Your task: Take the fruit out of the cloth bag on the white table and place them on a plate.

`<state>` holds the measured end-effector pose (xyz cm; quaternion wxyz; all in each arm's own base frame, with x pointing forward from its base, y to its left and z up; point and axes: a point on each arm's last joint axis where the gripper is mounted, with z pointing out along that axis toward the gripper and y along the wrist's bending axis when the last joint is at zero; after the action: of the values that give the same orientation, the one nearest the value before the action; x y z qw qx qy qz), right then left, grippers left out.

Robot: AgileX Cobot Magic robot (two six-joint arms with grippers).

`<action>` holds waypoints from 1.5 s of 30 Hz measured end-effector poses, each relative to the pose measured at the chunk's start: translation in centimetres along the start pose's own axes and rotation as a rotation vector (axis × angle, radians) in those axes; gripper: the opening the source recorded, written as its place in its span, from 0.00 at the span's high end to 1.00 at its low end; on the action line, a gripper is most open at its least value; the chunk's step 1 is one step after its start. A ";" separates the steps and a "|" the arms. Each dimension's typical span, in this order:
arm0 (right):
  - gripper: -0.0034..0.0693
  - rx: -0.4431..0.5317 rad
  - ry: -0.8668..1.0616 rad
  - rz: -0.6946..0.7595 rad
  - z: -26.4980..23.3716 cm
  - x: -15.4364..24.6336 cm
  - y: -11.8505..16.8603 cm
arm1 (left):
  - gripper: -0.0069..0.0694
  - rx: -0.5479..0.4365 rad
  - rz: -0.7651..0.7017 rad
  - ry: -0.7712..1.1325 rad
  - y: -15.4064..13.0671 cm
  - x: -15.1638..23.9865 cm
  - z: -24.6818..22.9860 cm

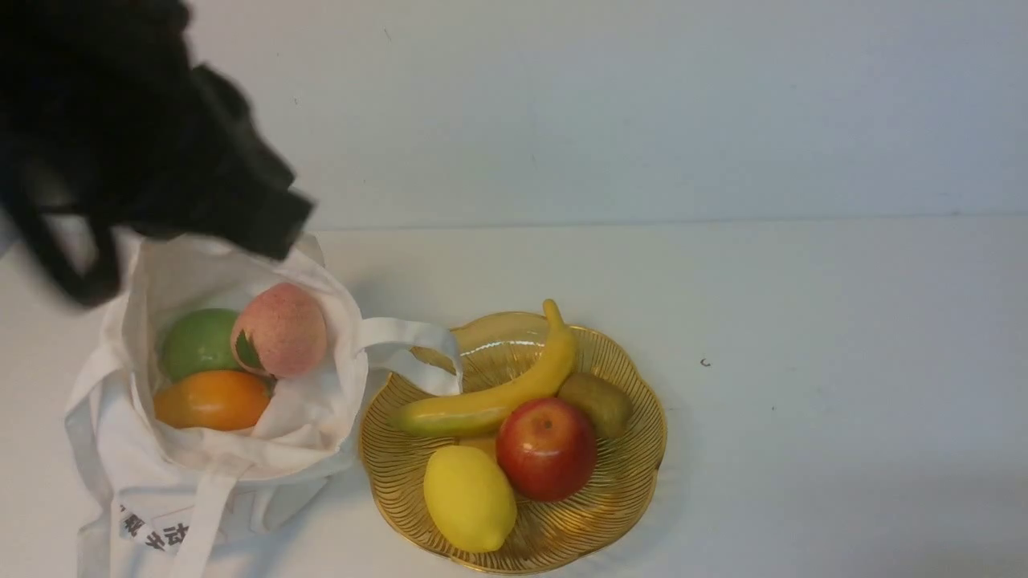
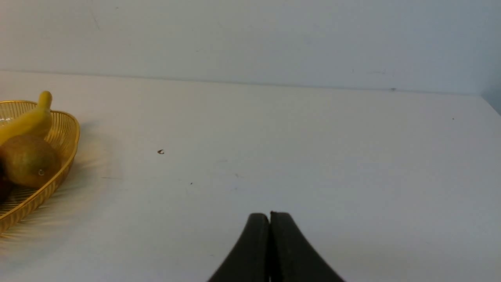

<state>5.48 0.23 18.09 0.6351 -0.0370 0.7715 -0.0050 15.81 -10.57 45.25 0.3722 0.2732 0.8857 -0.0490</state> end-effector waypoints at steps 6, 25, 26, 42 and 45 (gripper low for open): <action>0.97 0.000 0.000 0.000 0.0 0.0 0.0 | 0.92 0.098 -0.037 -0.157 -0.4 8.7 -2.6; 0.97 0.000 0.000 0.000 0.0 0.0 0.0 | 0.92 0.198 -0.133 -0.486 -2.9 21.8 8.4; 0.97 0.000 0.000 0.000 0.0 0.0 0.0 | 0.92 0.198 -0.132 -0.470 -2.9 22.0 8.5; 0.97 0.000 0.000 0.000 0.0 0.0 0.0 | 0.92 -0.063 -0.161 -0.530 -0.6 22.6 7.7; 0.97 0.000 0.000 0.000 0.0 0.0 0.0 | 0.92 -0.146 -0.190 -0.540 0.0 23.1 7.6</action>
<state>5.48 0.23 18.09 0.6351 -0.0370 0.7715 -0.0050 7.36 -2.47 23.96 0.6068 0.1387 0.7774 -0.0904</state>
